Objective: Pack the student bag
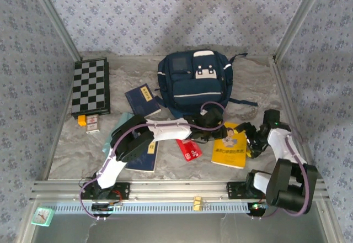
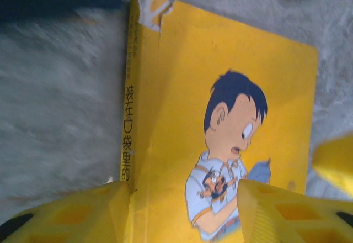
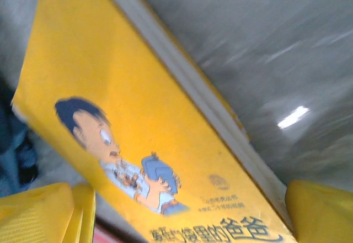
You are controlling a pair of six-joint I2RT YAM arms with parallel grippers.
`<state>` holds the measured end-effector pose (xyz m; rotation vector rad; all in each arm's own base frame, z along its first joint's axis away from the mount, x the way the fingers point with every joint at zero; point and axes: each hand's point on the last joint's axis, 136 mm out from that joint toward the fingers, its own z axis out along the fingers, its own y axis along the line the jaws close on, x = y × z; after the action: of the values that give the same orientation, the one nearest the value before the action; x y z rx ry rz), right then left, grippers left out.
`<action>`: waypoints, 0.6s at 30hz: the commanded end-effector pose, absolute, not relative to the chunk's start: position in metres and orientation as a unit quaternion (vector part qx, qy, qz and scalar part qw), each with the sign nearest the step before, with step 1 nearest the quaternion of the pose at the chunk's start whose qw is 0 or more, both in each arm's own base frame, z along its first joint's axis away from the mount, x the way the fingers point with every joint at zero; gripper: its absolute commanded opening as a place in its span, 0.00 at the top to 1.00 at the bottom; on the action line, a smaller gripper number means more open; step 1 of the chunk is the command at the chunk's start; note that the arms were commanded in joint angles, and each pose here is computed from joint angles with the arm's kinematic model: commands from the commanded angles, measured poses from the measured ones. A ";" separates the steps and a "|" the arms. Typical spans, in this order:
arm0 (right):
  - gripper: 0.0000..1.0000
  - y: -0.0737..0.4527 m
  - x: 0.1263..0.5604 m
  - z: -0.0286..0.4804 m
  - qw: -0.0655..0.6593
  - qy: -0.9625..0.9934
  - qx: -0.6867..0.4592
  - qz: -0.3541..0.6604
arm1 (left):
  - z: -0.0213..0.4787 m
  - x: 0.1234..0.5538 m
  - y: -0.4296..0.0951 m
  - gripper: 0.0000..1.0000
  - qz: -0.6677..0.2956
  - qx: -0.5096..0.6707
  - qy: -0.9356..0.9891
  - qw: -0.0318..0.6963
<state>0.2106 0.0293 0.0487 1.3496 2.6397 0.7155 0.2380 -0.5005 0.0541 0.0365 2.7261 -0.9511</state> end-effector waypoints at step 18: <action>0.07 0.056 0.178 0.042 -0.010 0.917 0.316 0.243 | 0.058 0.207 -0.471 0.46 -0.319 0.068 0.943 0.071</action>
<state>0.1852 0.0443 0.0412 1.0772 2.8664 0.6828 0.2183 -0.4685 0.0435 0.1390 2.8272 -0.9117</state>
